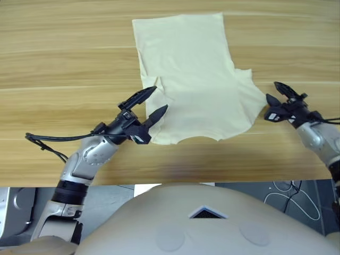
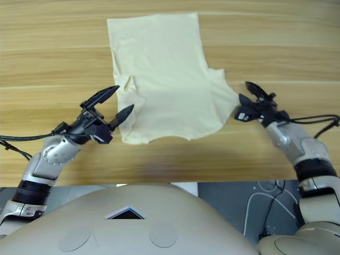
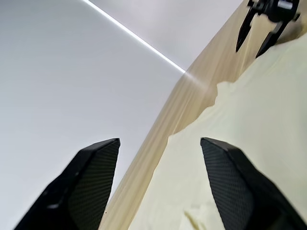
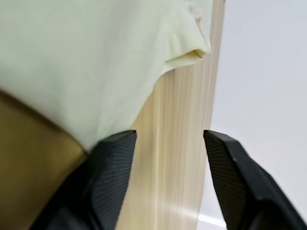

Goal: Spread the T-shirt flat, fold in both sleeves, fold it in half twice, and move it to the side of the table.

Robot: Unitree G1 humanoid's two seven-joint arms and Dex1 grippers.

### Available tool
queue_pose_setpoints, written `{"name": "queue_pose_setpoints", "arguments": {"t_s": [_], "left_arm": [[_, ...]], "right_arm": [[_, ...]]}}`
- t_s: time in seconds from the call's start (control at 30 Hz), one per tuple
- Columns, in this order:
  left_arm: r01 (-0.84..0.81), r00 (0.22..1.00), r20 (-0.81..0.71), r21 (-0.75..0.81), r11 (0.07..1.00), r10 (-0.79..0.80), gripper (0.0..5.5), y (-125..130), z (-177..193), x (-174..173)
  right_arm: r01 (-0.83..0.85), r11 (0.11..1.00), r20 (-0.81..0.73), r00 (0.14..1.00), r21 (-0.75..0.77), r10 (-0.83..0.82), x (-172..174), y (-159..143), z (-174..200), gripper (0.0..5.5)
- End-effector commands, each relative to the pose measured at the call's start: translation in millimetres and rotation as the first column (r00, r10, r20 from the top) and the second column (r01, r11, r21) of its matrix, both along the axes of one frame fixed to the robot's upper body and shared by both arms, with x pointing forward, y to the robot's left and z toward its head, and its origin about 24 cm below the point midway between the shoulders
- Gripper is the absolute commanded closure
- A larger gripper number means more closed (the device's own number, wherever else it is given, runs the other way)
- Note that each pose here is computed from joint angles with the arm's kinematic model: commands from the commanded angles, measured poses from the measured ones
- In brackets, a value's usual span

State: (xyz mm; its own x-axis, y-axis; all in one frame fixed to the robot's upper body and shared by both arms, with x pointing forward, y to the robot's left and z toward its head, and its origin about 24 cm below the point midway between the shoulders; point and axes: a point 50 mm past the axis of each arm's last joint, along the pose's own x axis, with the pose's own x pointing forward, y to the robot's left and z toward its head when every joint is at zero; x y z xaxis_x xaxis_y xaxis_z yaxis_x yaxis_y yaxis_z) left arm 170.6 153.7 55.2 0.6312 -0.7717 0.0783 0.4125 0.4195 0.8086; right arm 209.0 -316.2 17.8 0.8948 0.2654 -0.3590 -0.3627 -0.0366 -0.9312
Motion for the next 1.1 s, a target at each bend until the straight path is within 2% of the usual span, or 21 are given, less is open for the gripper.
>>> {"name": "queue_pose_setpoints", "arguments": {"t_s": [0.03,0.17,0.33,0.4,0.47,0.53,0.6,0.7,0.87,1.1], "left_arm": [[-0.007,1.000,0.010,0.013,1.000,0.007,2.34,3,1,3],[-0.004,1.000,0.013,0.014,1.000,0.004,2.34,3,1,5],[0.001,1.000,0.015,0.019,1.000,-0.001,2.34,3,2,5],[0.004,1.000,0.016,0.025,1.000,-0.005,2.34,3,2,5],[0.006,1.000,0.017,0.040,0.999,-0.007,2.34,4,3,6],[-0.003,1.000,0.019,0.060,0.998,0.002,2.34,9,5,8],[-0.012,1.000,0.022,0.068,0.998,0.010,2.34,12,7,10],[0.001,0.999,0.032,0.056,0.998,-0.003,2.34,9,7,14],[0.008,1.000,0.027,0.055,0.998,-0.009,2.34,9,5,10],[0.011,1.000,0.019,0.047,0.999,-0.012,2.34,5,3,7]], "right_arm": [[0.033,0.997,0.154,0.987,0.063,-0.042,13,-3,34,2.57],[0.021,0.985,0.225,0.973,0.170,-0.059,19,7,49,2.57],[0.020,0.992,0.087,0.996,0.125,-0.031,3,2,45,2.57],[0.009,0.999,-0.095,0.995,0.049,-0.004,-18,-5,34,2.57],[0.022,0.998,-0.285,0.958,-0.057,-0.038,-45,-20,24,2.57],[0.056,0.992,-0.360,0.928,-0.117,-0.095,-68,-33,27,2.57],[0.068,0.991,-0.357,0.928,-0.115,-0.105,-76,-32,33,2.57],[0.037,0.998,-0.372,0.926,-0.053,-0.054,-77,-13,24,2.57],[-0.040,0.999,-0.316,0.948,0.001,0.038,-57,13,13,2.57],[0.001,1.000,-0.170,0.985,-0.005,-0.001,-29,9,13,2.57]]}}
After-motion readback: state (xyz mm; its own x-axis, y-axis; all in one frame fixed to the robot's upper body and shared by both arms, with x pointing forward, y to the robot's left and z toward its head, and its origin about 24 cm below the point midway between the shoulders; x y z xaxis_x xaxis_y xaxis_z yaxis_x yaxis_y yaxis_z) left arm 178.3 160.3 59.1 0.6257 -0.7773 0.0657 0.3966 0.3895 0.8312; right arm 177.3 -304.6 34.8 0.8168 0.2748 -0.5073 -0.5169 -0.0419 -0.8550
